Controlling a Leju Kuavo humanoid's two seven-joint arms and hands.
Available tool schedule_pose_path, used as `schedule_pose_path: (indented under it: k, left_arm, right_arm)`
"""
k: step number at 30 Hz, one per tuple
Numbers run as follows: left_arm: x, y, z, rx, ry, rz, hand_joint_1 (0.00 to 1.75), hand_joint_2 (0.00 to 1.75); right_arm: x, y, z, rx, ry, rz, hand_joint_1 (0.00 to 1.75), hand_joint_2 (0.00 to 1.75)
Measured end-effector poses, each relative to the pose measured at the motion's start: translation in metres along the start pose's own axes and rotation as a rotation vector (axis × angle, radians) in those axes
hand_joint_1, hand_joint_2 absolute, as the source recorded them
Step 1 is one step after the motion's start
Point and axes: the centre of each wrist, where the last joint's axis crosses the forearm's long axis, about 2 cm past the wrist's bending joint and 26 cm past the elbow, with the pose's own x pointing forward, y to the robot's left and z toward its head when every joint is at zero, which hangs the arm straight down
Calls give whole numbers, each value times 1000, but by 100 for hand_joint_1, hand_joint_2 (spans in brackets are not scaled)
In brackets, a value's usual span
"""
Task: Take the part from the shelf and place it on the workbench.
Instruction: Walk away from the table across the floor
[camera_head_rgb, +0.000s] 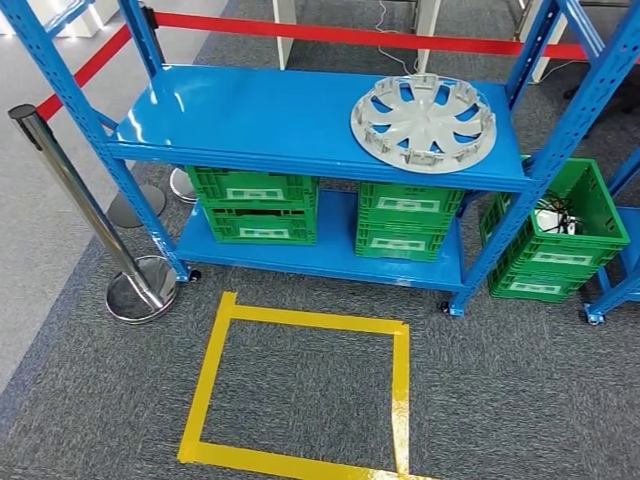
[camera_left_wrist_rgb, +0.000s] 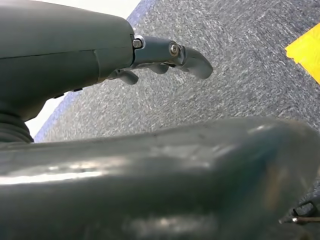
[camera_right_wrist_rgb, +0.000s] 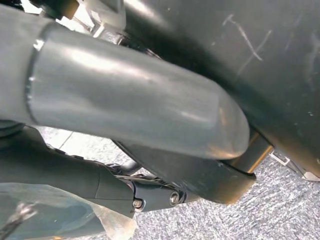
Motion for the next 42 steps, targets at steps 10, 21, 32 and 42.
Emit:
schedule_pose_path:
  k: [10,21,32,42]
  left_arm:
    - [0,0,0,1,-12,7,0,0]
    - [1,-2,1,-7,-15,8,0,0]
    - [1,1,-1,-2,-16,7,0,0]
    - [-1,1,-1,-3,-15,-1,0,0]
  right_arm:
    - [1,3,0,-7,-4,3,0,0]
    - [6,-2,0,-18,-14,5,0,0]
    - [3,2,0,-9,-7,5,0,0]
    - [1,5,0,-5,-3,8,0,0]
